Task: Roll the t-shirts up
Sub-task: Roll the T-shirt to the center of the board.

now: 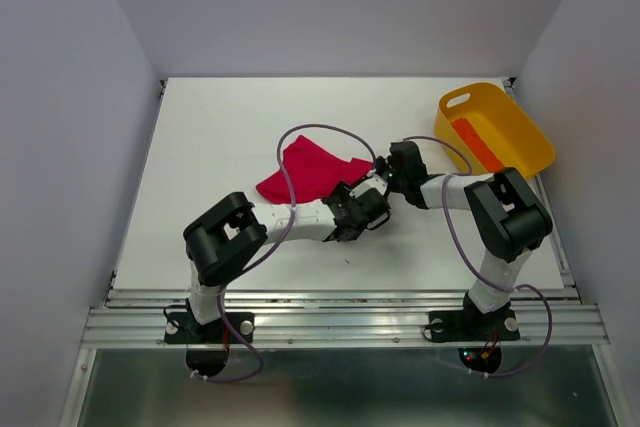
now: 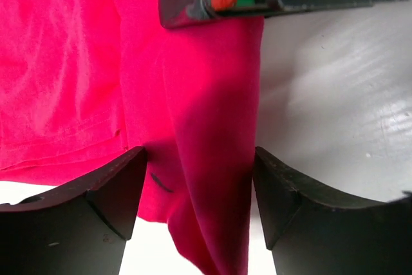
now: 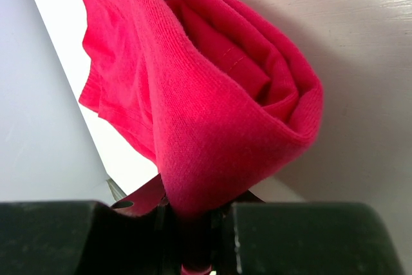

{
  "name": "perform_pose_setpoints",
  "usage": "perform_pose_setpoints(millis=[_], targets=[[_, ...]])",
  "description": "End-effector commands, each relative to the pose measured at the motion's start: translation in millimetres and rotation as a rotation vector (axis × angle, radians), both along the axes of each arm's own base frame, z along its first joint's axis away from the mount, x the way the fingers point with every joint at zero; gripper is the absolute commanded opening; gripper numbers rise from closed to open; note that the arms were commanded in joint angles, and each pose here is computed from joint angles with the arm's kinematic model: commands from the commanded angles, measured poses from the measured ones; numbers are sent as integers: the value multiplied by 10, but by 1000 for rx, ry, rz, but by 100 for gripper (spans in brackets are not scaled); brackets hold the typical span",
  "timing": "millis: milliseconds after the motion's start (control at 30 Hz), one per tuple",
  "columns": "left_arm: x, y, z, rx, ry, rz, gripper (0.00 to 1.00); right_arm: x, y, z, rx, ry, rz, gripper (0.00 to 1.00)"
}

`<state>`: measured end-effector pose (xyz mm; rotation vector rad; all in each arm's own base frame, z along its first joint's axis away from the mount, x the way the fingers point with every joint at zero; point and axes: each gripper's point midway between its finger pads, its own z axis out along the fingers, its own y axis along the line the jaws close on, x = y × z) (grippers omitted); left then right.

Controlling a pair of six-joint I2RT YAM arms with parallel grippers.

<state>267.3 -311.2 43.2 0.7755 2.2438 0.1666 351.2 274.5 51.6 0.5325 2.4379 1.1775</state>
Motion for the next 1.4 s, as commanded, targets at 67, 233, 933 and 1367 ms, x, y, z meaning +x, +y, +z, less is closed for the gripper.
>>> perform_pose_setpoints(millis=[67, 233, 933, 1367], targets=[[150, -16, 210, 19, -104, 53, 69, 26, 49, 203, 30, -48, 2, 2], [185, 16, 177, 72, -111, 65, 29, -3, 42, 175, 27, -39, 7, 2], [79, -130, 556, -499, 277, -138, 0, 55, -404, 631, -110, -147, -120, 91], [5, -1, 540, -834, 497, -107, 0, 163, -786, 1094, -208, -255, -226, 93]])
